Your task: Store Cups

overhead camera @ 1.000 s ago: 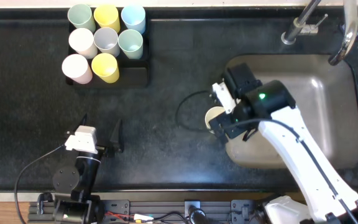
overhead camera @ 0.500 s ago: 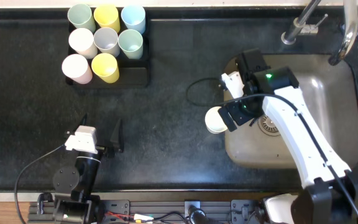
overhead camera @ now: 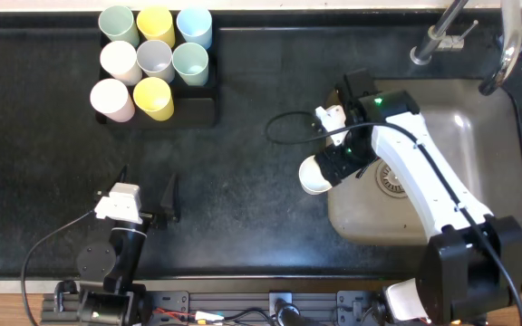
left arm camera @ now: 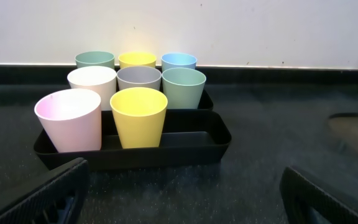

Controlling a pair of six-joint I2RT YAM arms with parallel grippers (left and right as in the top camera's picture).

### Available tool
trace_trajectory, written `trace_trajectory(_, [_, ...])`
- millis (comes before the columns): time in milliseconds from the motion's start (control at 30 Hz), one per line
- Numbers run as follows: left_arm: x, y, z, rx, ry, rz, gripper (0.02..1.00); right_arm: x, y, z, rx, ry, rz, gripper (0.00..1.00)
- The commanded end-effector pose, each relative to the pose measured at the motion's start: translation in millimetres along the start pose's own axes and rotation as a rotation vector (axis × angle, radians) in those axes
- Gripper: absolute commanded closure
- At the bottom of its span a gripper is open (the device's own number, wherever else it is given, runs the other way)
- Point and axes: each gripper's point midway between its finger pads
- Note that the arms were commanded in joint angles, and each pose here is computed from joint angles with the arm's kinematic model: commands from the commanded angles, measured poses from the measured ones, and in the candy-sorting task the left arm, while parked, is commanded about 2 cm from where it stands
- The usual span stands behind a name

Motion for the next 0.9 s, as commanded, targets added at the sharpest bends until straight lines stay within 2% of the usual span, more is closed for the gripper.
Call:
trace_trajectory(33, [0,0,-1,0.008,-0.007,-0.003,0.020,7,14,12,0.012,0.063,-0.059,0.912])
trace_trajectory(67, [0,0,-1,0.008,-0.007,-0.003,0.020,7,15,17,0.014,0.088,-0.065,0.952])
trace_trajectory(133, [0,0,-1,0.008,-0.007,-0.003,0.020,9,16,27,0.024,0.126,-0.069,0.958])
trace_trajectory(233, [0,0,-1,0.008,-0.007,-0.003,0.020,18,20,35,0.047,0.124,-0.074,0.956])
trace_trajectory(300, [0,0,-1,0.008,-0.007,-0.003,0.020,35,27,35,0.049,0.096,-0.099,0.958])
trace_trajectory(400, [0,0,-1,0.008,-0.007,-0.003,0.020,75,47,32,0.035,0.009,-0.161,0.956])
trace_trajectory(500, [0,0,-1,0.008,-0.007,-0.003,0.020,125,80,43,0.083,-0.053,-0.269,0.956])
trace_trajectory(600, [0,0,-1,0.008,-0.007,-0.003,0.020,158,123,59,0.146,-0.057,-0.359,0.956])
trace_trajectory(700, [0,0,-1,0.008,-0.007,-0.003,0.020,168,184,80,0.225,-0.003,-0.414,0.956])
trace_trajectory(833, [0,0,-1,0.008,-0.007,-0.003,0.020,161,226,79,0.274,-0.083,-0.432,0.956])
trace_trajectory(900, [0,0,-1,0.008,-0.007,-0.003,0.020,152,240,84,0.293,-0.084,-0.437,0.958])
Point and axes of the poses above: each gripper's point midway between its finger pads, its own x axis back along the fingers, its own z axis along the line the jaws close on, y = z × x, and after that the axes turned 14 degrees about x, right-handed
